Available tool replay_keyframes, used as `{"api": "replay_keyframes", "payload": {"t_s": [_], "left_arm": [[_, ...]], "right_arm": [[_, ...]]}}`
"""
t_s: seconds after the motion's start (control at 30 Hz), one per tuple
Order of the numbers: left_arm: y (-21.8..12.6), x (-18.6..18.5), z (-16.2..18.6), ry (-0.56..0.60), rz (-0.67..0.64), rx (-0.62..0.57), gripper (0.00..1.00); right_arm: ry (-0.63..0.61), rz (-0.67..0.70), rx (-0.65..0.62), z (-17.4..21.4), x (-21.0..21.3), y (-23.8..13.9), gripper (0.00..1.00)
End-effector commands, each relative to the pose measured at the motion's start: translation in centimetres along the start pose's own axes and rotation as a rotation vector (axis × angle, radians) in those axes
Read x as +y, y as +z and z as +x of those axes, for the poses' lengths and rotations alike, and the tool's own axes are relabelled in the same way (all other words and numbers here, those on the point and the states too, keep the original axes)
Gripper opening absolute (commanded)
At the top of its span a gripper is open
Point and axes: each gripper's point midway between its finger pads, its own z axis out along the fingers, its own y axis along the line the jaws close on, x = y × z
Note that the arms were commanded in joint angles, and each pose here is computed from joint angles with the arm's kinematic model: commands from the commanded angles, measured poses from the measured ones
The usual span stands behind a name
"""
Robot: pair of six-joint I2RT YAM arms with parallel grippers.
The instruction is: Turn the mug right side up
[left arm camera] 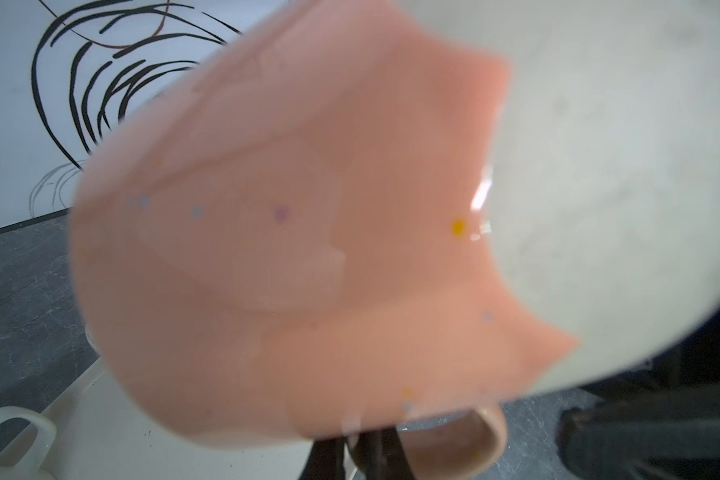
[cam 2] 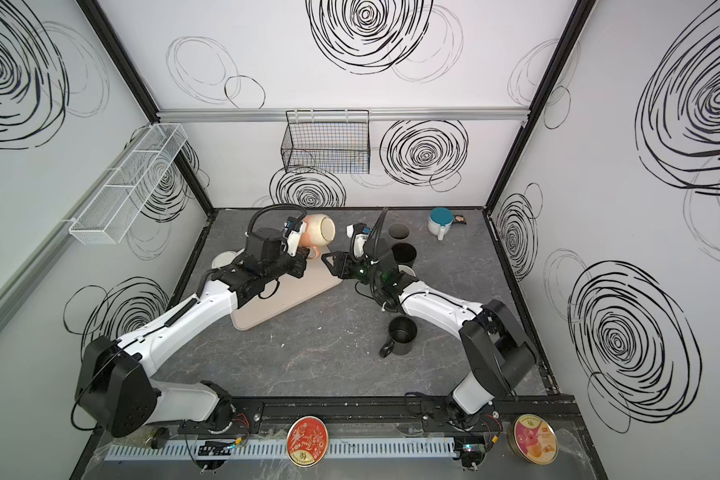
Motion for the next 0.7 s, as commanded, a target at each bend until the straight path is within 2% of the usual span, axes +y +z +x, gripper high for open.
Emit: {"api": "replay_keyframes", "payload": {"t_s": [0.0, 0.27, 0.43, 0.53, 0.67], "left_arm": [[-2.5, -0.5, -5.4, -0.034, 0.04, -0.208, 0.0], [-3.9, -0.7, -5.7, -0.047, 0.062, -0.224, 0.0], [-4.6, -1.0, -5.6, -0.049, 0.083, -0.228, 0.0], [-4.8, -1.3, -5.4, -0.05, 0.098, -0.216, 0.0], [-5.3, -1.6, -5.0, -0.044, 0.11, -0.2, 0.0]], "right_arm": [[-0.022, -0.069, -0.035, -1.6, 2.6, 0.7, 0.52], [-0.029, -0.095, -0.006, -0.8, 3.6, 2.2, 0.52], [-0.034, -0.107, 0.0, -0.9, 3.8, 2.8, 0.45], [-0.044, -0.117, 0.004, -1.0, 4.1, 3.1, 0.31], [-0.062, -0.117, 0.0, -1.1, 4.1, 3.1, 0.0]]}}
